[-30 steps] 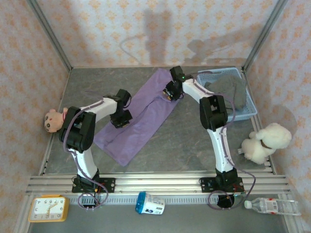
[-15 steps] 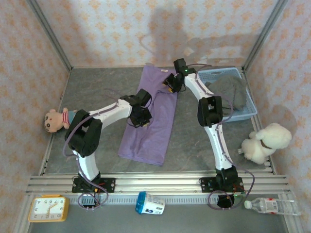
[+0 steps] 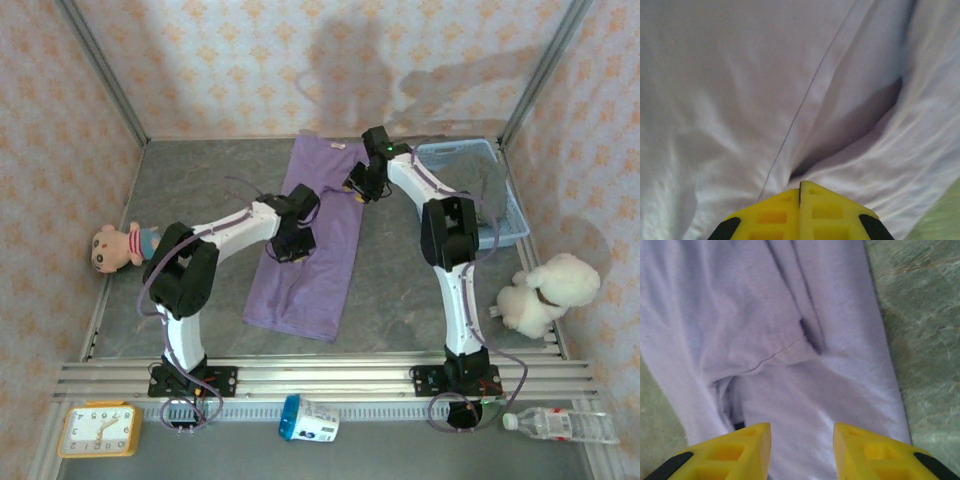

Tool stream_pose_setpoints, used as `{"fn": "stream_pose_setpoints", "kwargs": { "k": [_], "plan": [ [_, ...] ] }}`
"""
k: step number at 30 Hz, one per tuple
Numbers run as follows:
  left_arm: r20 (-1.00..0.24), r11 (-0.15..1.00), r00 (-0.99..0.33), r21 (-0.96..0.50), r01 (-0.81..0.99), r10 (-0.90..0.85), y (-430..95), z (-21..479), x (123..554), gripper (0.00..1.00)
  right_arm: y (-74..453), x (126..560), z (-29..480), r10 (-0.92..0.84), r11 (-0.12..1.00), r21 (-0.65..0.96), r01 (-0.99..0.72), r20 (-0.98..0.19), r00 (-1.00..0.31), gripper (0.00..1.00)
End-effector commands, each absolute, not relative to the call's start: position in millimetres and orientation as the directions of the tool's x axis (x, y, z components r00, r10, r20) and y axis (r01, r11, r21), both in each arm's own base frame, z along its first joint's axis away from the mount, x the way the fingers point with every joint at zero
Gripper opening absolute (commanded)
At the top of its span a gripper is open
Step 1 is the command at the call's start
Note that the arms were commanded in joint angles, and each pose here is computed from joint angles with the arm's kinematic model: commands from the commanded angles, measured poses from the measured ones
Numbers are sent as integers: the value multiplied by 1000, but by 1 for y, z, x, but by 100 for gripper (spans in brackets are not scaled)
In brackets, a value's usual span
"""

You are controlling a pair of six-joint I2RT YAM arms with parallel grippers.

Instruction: Fold and stack the mixed laundry pile

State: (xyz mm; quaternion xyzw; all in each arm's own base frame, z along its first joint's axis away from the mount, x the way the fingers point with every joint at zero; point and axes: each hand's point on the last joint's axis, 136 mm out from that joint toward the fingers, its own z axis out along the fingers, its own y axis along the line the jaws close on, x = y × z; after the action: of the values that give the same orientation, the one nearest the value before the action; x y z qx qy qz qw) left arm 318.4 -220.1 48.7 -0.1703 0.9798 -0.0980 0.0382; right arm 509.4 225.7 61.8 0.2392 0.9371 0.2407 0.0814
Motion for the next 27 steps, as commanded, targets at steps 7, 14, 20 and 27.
{"fn": "stream_pose_setpoints", "kwargs": {
  "k": [7, 14, 20, 27],
  "plan": [
    [-27, 925, -931, -128, -357, -364, -215, 30, 262, 0, 228, 533, 13, 517, 769, 454, 450, -28, -855, 34],
    [-47, 907, -932, -250, -338, -361, -282, 43, 271, 0, 250, 565, 14, 491, 729, 553, 404, -11, -871, 36],
    [-124, 890, -911, -301, -344, -394, -289, 83, 278, 1, 248, 579, 70, 451, 733, 614, 292, -117, -885, 42],
    [-241, 923, -894, -177, -342, -378, -222, 103, 261, 2, 241, 540, 114, 391, 778, 583, 235, -157, -907, 43]
  ]
}}
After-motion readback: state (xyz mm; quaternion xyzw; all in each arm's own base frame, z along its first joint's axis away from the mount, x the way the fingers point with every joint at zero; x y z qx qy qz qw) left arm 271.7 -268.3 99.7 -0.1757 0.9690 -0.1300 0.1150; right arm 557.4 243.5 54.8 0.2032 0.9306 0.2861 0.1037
